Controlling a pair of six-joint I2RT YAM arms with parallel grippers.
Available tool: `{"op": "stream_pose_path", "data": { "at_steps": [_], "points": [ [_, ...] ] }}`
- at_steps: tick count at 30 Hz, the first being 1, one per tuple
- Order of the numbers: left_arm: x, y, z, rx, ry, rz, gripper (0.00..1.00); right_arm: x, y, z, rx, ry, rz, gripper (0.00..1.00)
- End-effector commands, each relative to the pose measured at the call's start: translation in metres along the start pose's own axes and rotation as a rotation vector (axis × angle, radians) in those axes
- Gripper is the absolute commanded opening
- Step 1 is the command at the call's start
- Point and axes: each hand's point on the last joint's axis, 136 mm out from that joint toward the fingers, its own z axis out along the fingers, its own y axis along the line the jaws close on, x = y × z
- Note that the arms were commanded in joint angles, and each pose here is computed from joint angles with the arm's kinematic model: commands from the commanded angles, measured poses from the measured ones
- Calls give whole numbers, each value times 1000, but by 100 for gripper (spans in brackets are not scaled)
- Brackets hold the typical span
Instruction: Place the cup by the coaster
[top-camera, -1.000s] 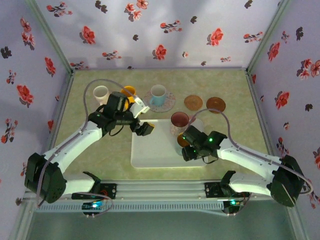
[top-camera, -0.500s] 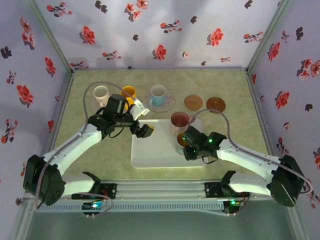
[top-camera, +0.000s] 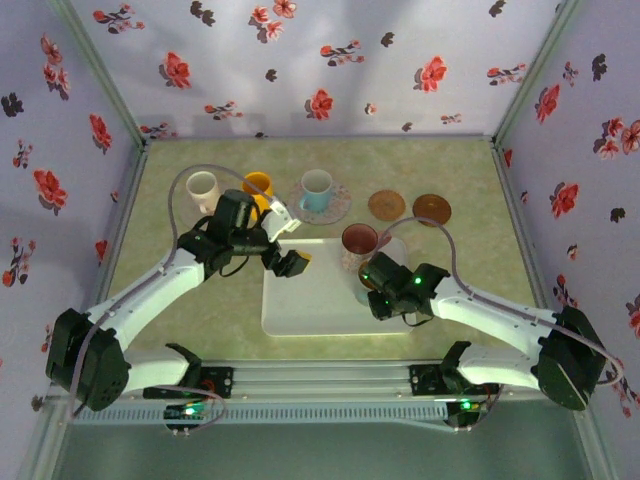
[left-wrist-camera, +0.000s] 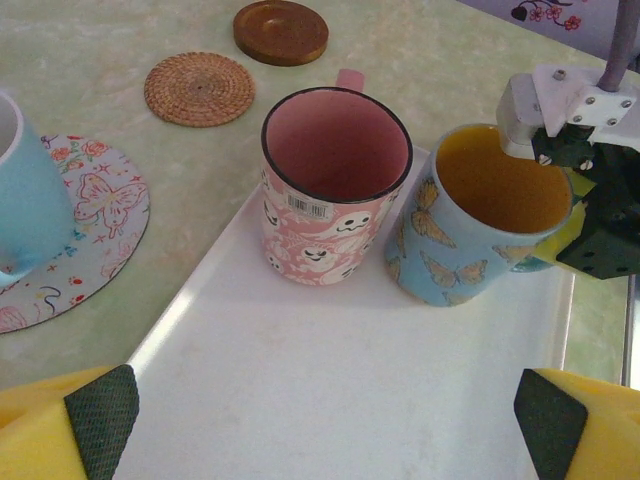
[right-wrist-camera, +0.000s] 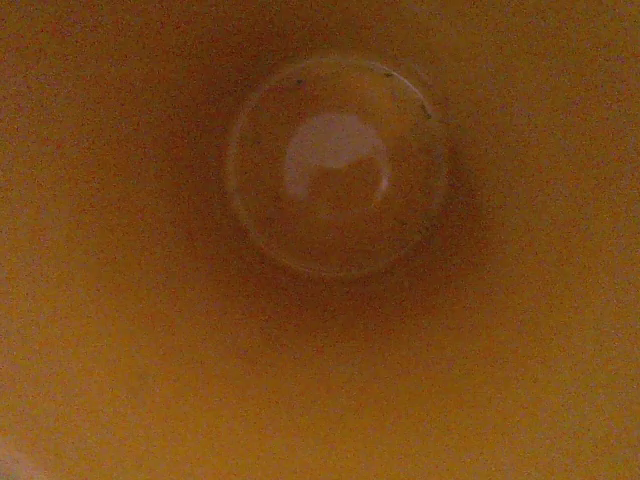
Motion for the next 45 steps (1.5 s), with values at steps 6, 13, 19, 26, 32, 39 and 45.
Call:
{"op": "stream_pose_path", "data": {
  "at_steps": [6, 13, 19, 26, 32, 39, 45],
  "points": [
    [-7, -6, 2, 23, -26, 26, 100, -4, 3, -8, -8, -29, -24, 17],
    [-7, -6, 2, 23, -27, 28, 100, -7, 2, -16, -15, -52, -20, 4],
    [-9, -6, 2, 23, -32, 42, 100, -14, 5, -29, -58, -117, -11, 0],
    [-19, -5, -2, 17, -53, 57, 100, -28, 9, -62, -138, -255, -2, 0],
    [-35, -6, -9, 9, -75, 78, 100, -43, 9, -100, -168, -364, -23, 0],
    [-61, 5, -23, -83, -156, 109, 100, -72, 5, -157, -204, -567, 33, 0],
    [-74, 11, -24, -108, -174, 109, 100, -91, -1, -188, -186, -663, 42, 0]
  ]
}}
